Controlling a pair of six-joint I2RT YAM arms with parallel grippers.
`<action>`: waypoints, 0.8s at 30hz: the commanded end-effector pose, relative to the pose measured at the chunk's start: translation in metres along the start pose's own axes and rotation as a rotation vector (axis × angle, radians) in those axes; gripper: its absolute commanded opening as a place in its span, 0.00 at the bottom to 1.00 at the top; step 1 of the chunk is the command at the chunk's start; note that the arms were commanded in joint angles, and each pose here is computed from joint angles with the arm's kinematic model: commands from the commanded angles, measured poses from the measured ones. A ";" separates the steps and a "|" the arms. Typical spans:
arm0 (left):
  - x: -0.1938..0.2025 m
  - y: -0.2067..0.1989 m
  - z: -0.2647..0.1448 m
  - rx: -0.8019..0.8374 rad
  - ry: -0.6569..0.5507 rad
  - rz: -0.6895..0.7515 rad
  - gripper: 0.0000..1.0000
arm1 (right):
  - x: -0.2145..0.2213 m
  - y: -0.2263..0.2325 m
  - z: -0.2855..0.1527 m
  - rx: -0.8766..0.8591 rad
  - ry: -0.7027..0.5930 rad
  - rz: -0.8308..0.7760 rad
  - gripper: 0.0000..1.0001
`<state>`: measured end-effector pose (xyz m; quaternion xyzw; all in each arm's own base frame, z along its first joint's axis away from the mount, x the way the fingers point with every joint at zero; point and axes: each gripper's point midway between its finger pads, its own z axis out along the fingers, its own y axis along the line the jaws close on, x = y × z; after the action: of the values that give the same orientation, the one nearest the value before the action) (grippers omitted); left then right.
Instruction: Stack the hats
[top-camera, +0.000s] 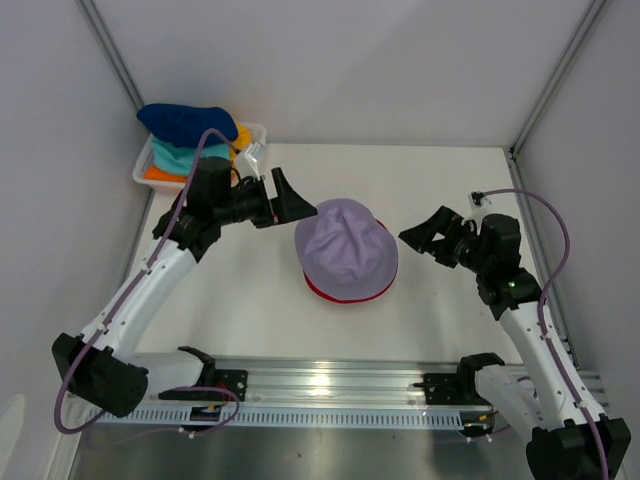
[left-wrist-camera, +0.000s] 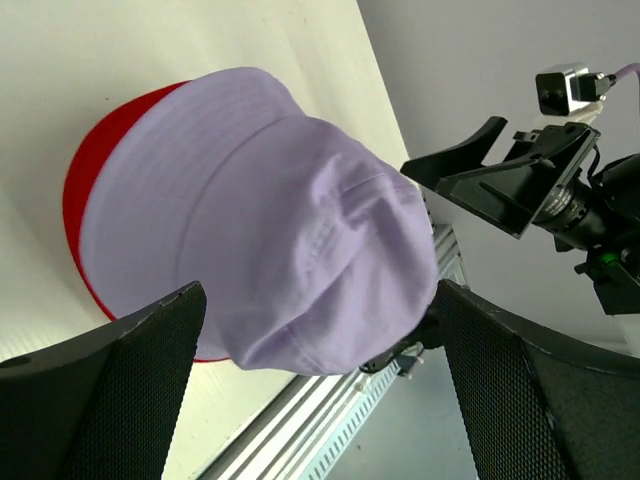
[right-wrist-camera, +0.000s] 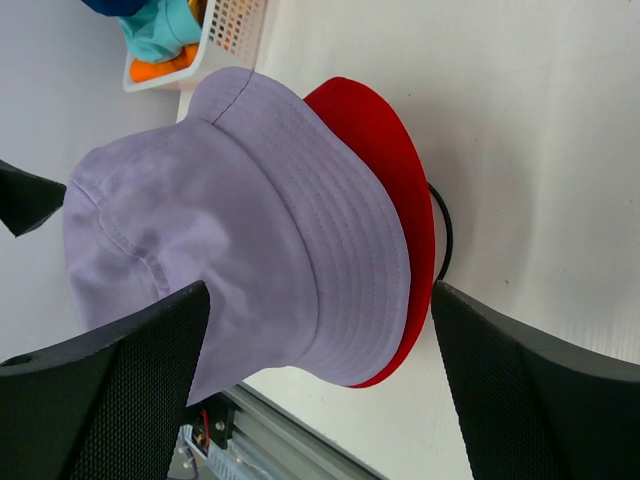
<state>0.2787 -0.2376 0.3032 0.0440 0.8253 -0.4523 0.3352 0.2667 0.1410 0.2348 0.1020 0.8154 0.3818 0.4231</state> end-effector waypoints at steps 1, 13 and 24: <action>-0.017 0.033 -0.001 -0.033 -0.101 0.015 0.99 | -0.008 0.005 0.008 -0.049 -0.033 -0.044 0.94; 0.006 0.122 0.040 0.093 -0.184 -0.155 0.90 | 0.002 0.000 0.047 -0.080 0.036 -0.043 0.72; 0.018 0.120 0.062 0.297 -0.136 -0.307 0.81 | 0.009 0.006 0.078 -0.067 0.085 -0.064 0.69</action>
<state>0.3479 -0.2113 0.1556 -0.1001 0.7648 -0.5660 0.2912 0.3026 0.1859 0.1799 0.0628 0.8428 0.3934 0.3618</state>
